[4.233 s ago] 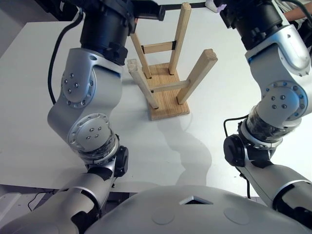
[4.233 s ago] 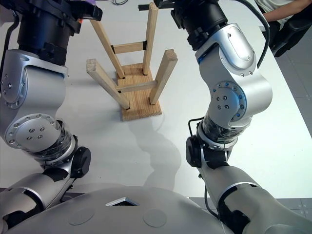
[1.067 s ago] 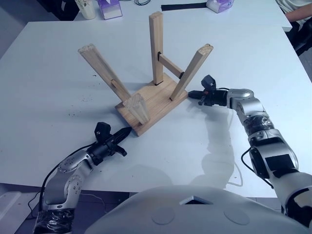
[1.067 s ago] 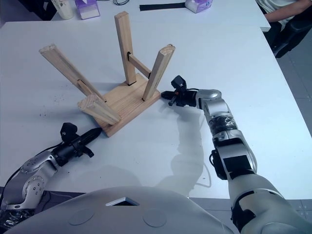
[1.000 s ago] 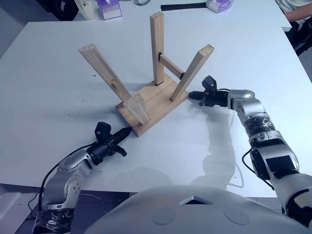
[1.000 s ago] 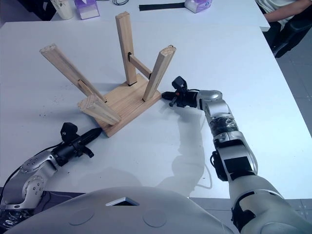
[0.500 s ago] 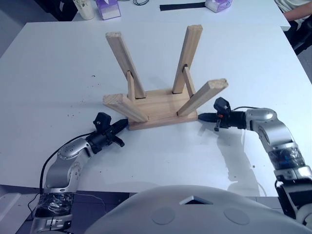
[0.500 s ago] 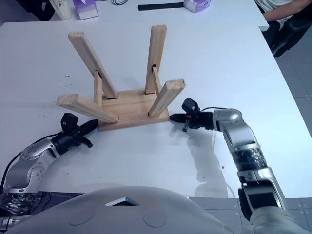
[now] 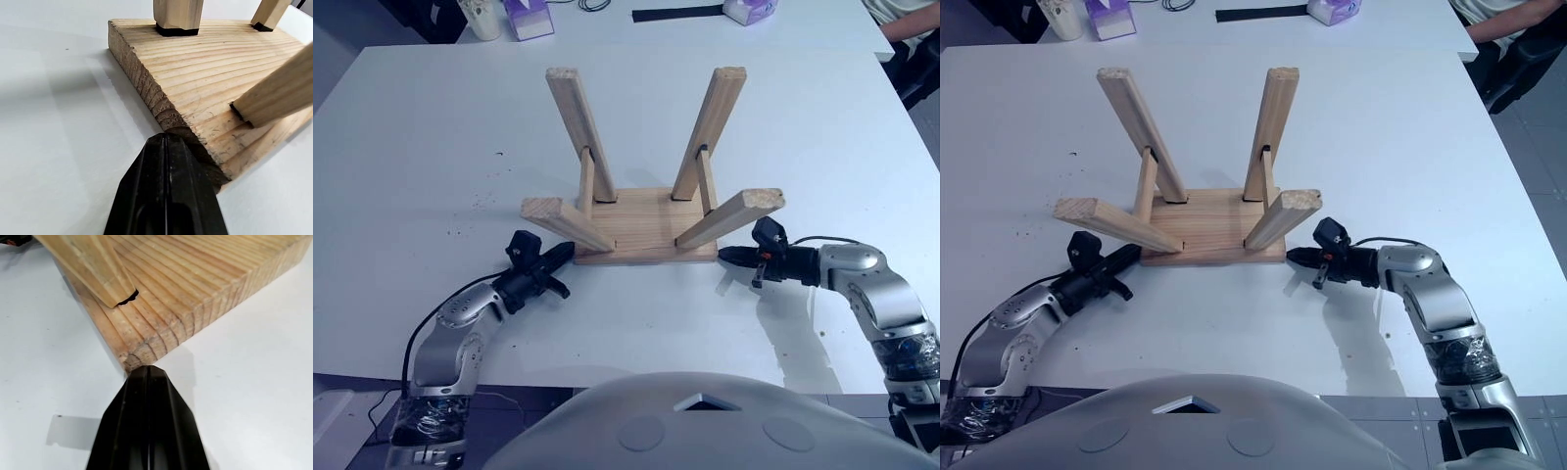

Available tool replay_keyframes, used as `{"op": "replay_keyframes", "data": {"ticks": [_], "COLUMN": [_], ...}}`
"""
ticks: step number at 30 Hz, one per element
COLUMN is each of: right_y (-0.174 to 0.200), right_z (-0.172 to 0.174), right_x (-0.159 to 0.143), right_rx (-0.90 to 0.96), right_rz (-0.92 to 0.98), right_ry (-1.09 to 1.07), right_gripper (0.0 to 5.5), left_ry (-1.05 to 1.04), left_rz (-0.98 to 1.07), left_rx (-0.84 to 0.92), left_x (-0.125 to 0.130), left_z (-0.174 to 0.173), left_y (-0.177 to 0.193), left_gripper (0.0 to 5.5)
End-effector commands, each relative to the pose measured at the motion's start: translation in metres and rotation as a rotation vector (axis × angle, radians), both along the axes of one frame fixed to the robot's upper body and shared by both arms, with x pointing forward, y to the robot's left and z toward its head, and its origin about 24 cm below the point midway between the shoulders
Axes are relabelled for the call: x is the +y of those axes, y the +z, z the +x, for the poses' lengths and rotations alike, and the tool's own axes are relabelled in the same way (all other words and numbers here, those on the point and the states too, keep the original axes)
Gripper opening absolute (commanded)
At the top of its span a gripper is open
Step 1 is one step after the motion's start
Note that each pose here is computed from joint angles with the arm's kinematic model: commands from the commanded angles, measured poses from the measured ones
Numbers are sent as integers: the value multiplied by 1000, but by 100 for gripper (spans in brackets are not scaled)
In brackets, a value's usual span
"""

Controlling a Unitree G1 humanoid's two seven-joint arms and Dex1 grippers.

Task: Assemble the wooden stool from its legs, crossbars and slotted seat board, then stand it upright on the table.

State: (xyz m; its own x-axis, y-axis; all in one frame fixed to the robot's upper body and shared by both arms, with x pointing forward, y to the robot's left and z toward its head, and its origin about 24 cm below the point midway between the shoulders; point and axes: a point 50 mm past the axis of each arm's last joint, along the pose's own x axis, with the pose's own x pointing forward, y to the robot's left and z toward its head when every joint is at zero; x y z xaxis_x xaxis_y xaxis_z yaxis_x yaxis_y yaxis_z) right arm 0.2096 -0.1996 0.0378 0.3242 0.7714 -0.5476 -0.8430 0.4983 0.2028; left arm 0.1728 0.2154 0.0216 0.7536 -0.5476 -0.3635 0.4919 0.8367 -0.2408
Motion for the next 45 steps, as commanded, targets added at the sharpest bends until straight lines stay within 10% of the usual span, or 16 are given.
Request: {"op": "replay_keyframes", "data": {"ticks": [1,11,45], "right_y": [-4,5,1], "right_z": [-4,-1,10], "right_x": [-7,-33,5], "right_rx": [8,-23,-60], "right_rz": [-42,-93,-36], "right_ry": [49,10,109], "right_gripper": [0,0,0], "left_ry": [32,216,-247], "left_rz": [30,8,2], "left_rx": [4,-86,26], "left_x": [3,47,5], "left_z": [-1,-14,-1], "left_y": [-7,30,5], "left_gripper": [4,4,4]}}
